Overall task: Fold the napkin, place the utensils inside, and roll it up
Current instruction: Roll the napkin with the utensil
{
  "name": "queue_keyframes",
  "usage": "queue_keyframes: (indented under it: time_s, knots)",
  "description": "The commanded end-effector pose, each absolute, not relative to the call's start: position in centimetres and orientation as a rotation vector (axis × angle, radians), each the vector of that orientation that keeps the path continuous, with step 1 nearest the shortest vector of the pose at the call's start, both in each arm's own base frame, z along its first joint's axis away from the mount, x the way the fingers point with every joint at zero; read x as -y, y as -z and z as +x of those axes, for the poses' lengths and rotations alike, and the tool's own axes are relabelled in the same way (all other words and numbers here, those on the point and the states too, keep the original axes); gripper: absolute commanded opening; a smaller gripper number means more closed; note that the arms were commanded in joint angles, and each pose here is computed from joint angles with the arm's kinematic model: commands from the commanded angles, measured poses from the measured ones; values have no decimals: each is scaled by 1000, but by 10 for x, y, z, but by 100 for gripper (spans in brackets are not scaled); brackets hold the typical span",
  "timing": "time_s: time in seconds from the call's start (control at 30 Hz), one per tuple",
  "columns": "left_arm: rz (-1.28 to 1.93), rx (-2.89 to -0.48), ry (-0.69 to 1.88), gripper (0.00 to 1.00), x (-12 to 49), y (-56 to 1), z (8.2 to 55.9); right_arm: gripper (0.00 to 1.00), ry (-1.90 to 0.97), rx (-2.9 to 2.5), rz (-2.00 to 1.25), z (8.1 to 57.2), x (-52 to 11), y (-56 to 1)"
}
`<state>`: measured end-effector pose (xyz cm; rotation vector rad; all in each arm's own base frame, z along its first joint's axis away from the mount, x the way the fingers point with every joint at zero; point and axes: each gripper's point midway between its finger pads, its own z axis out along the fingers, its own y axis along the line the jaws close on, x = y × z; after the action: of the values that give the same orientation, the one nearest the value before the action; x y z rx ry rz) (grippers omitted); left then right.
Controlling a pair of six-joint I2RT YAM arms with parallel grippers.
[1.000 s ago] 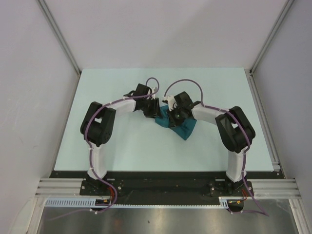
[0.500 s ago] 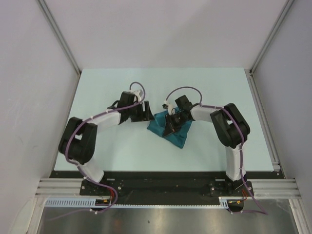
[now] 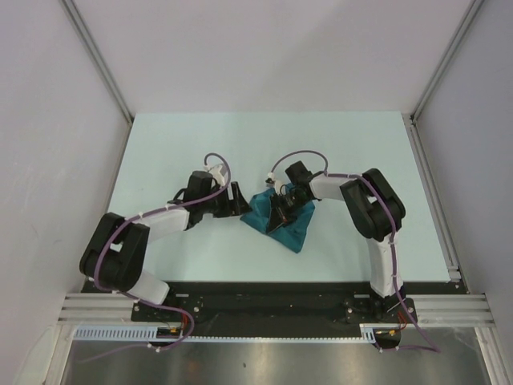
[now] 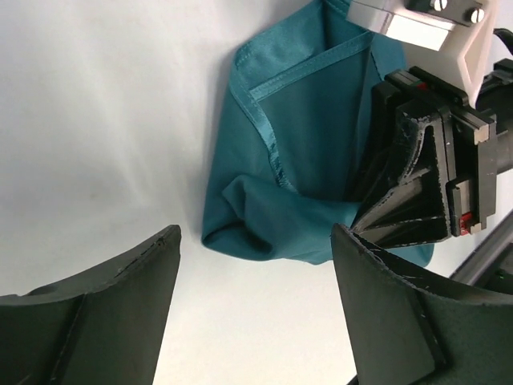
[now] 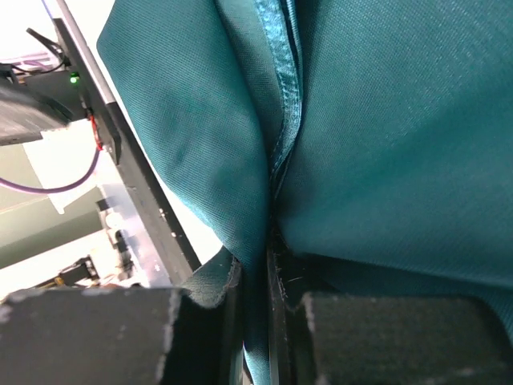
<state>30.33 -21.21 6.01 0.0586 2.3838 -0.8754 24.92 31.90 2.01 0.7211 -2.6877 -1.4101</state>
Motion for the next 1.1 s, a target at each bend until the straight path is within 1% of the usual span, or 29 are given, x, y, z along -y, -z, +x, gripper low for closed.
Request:
queue_keyframes:
  time_s: [0.0,0.13,0.23,0.27,0.33,0.37,0.43,0.47,0.5,0.53,0.57,0.63,0.67,0.77,0.87,0.9,0.93,0.97,1.0,1.03,1.07]
  knots:
    - [83,-2327,1005,79,231,-63,304,4,1315,2624,621,231,-317,-3]
    - [127,-2308,1059,76,243,-62,307,4,1314,2619,608,235,-319,-2]
    - [144,-2335,1064,70,249,-51,306,4,1327,2609,600,237,-321,-2]
    - [145,-2343,1068,62,250,-49,307,4,1327,2608,603,238,-321,-3]
    - [147,-2358,1066,51,251,-44,307,4,1332,2606,597,239,-321,-3]
    - [145,-2371,1065,40,251,-41,307,5,1336,2606,595,240,-321,-4]
    - [154,-2384,1060,29,251,-38,305,7,1340,2626,591,244,-320,-10]
    - [153,-2398,1054,17,250,-35,304,10,1344,2632,595,246,-320,-14]
    - [153,-2416,1041,11,248,-32,303,14,1349,2641,598,249,-320,-18]
    - [154,-2423,1034,3,249,-32,304,20,1357,2663,615,254,-319,-27]
    - [147,-2436,1024,0,247,-29,304,31,1353,2677,621,258,-319,-35]
    - [144,-2455,1009,0,247,-28,307,41,1355,2732,674,267,-318,-53]
    - [139,-2469,1002,0,247,-26,307,51,1347,2753,684,271,-317,-64]
    - [128,-2511,988,0,248,-26,310,63,1327,2850,783,278,-314,-92]
    - [113,-2571,927,0,243,-22,313,69,1259,2991,953,280,-314,-114]
    - [101,-2625,905,0,240,-15,307,70,1121,3087,992,281,-305,-104]
    - [105,-2627,899,0,241,-17,311,71,1085,3152,1080,285,-308,-106]
    - [106,-2636,895,0,241,-17,311,71,1051,3204,1184,275,-316,-117]
    - [103,-2647,892,0,241,-17,311,72,901,3329,1219,284,-310,-114]
    - [105,-2655,893,0,241,-15,311,72,868,3366,1295,278,-311,-101]
    - [106,-2671,889,0,240,-13,309,73,833,3429,1366,277,-310,-109]
